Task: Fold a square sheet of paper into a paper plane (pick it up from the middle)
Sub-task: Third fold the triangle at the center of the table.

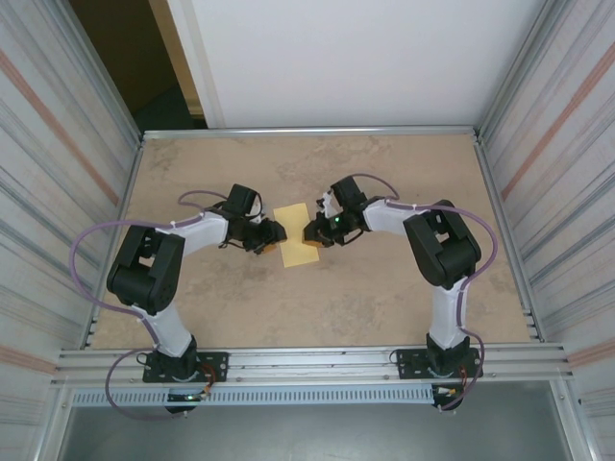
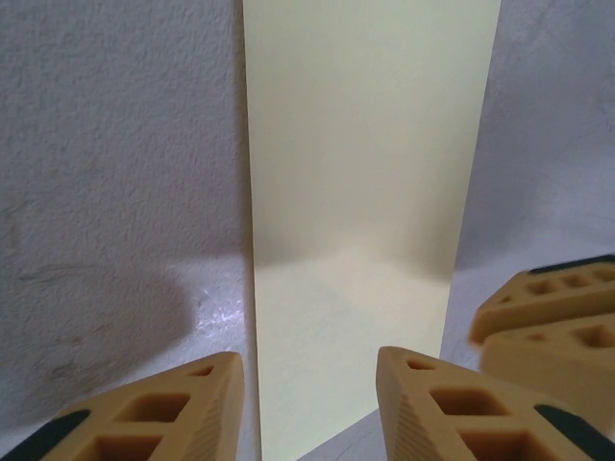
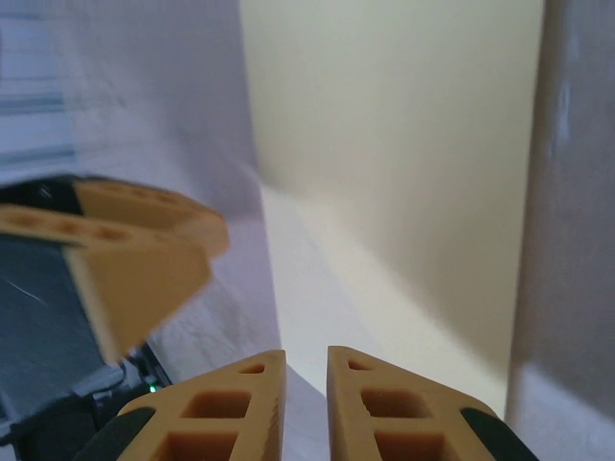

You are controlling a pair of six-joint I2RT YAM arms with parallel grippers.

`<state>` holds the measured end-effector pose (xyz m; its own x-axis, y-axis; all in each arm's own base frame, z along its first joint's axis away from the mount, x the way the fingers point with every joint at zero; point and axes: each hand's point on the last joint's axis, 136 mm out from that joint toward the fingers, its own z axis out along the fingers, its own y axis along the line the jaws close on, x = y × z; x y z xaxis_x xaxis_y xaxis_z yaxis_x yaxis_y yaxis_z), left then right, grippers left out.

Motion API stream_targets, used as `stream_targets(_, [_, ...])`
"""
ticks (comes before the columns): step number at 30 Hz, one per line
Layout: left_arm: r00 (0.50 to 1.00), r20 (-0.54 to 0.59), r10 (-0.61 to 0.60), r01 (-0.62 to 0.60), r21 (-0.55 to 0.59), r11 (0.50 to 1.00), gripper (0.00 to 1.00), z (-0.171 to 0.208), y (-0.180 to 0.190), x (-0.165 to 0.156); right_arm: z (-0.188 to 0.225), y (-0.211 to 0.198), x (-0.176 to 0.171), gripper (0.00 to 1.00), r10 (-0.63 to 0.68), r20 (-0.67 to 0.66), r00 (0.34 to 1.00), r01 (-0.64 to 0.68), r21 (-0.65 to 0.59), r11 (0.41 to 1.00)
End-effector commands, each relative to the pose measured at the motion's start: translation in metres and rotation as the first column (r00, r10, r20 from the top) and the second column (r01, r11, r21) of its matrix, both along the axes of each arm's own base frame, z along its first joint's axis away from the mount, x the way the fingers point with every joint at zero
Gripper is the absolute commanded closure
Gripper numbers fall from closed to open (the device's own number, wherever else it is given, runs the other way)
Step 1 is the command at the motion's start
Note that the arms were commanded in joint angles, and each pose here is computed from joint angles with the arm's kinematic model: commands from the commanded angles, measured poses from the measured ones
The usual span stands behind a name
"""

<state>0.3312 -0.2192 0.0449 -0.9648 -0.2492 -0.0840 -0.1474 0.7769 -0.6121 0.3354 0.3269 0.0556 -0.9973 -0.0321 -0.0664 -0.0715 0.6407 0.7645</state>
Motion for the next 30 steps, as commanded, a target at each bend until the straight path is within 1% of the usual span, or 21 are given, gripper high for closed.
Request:
stream_targets(1, [1.0,0.008,0.024,-0.024,-0.016,1.0,0.58,0.003,0.0,-0.001,-0.004,0.002,0.018,0.82,-0.027,0.007,1.0,0.027,-0.031,0.999])
stream_targets(9, [0.999,-0.02,0.039,-0.04,-0.057,0.998,0.58,-0.001,-0.003,-0.009,-0.034,-0.004,0.025,0.83,-0.051,-0.029,0.998,0.048,-0.116,0.992])
stream_targets(15, [0.999,-0.047,0.013,-0.016,-0.072,0.997,0.6,-0.006,-0.012,-0.016,-0.059,-0.017,0.021,0.83,-0.082,-0.056,0.995,0.07,-0.189,0.98])
stream_targets(19, [0.998,-0.058,0.006,-0.009,-0.066,0.998,0.66,-0.01,-0.014,-0.017,-0.066,-0.02,0.015,0.84,-0.088,-0.073,0.993,0.072,-0.199,0.977])
stream_targets(25, [0.998,-0.067,0.004,-0.008,-0.063,0.998,0.66,-0.013,-0.016,-0.016,-0.068,-0.021,0.014,0.84,-0.091,-0.081,0.993,0.074,-0.197,0.978])
stream_targets(30, [0.997,-0.075,0.008,-0.011,-0.038,0.999,0.65,-0.017,-0.013,-0.017,-0.067,-0.02,0.013,0.84,-0.088,-0.083,0.993,0.071,-0.189,0.979])
